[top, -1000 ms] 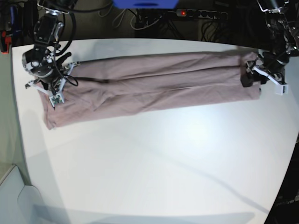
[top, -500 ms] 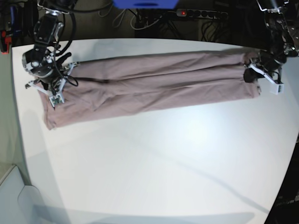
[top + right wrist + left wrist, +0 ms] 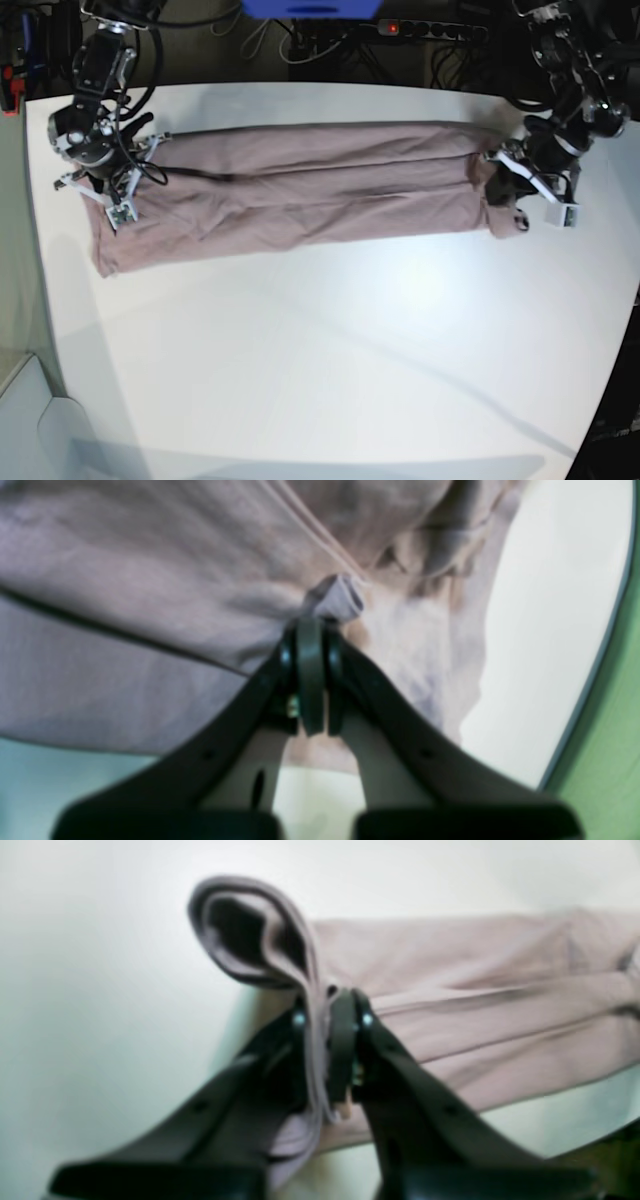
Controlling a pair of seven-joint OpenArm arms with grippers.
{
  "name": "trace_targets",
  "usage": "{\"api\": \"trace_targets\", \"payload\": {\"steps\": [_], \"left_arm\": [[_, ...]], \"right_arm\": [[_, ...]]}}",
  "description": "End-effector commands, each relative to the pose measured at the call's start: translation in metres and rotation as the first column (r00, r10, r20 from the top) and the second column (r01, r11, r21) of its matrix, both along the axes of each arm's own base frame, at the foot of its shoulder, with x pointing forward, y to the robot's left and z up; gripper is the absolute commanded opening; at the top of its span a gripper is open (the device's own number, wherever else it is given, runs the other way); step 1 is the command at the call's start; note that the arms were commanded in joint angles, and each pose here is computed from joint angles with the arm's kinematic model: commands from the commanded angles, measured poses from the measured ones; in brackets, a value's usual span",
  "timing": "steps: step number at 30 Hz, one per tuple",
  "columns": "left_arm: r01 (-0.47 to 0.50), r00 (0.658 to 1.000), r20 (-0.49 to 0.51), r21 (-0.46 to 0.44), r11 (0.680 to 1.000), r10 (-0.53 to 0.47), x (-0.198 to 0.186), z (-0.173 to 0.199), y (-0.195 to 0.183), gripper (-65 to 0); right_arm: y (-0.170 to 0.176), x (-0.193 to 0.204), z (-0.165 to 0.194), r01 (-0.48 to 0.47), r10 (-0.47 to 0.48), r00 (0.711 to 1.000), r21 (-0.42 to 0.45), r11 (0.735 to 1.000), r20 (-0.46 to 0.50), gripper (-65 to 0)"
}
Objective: Layout the t-shirt on the table in an organized manner, then fold the t-shirt properly
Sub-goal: 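Lift the strip end with the left gripper and fold it toward the right gripper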
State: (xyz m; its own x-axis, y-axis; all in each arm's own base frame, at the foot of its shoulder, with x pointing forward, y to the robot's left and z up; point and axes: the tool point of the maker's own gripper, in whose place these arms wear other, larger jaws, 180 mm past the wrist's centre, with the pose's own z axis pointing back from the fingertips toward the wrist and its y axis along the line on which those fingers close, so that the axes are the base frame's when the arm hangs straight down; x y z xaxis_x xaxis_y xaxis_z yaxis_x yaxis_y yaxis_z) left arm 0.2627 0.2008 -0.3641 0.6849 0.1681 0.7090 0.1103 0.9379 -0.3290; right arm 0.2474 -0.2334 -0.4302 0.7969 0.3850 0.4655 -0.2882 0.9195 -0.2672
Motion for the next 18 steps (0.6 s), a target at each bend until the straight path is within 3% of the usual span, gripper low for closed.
{"api": "trace_targets", "payload": {"steps": [1,7,10,13,18], "left_arm": [[-0.004,0.998,0.07,-0.021,1.0,0.005,0.014,0.02,-0.006,-65.0],[-0.235,0.97,-0.08,-0.069,0.969,0.23,0.03,0.015,-0.036,-65.0],[-0.289,0.953,-0.131,-0.104,0.952,0.275,0.033,0.019,-0.072,-65.0],[-0.257,0.96,-0.157,-0.158,0.953,0.232,0.035,0.027,-0.116,-65.0],[-0.144,0.976,-0.189,-0.175,0.974,0.111,0.025,0.03,-0.178,-65.0]], "right_arm": [[0.0,-0.006,-0.004,-0.001,0.001,0.999,-0.007,1.0,-0.034,-65.0],[0.0,-0.005,-0.004,-0.002,0.002,0.999,-0.006,1.0,-0.033,-65.0],[0.0,-0.005,-0.004,-0.002,0.002,0.999,-0.006,1.0,-0.033,-65.0],[0.0,-0.005,-0.004,-0.002,0.002,0.999,-0.006,1.0,-0.033,-65.0],[0.0,-0.005,-0.004,-0.002,0.002,0.999,-0.006,1.0,-0.033,-65.0]]}}
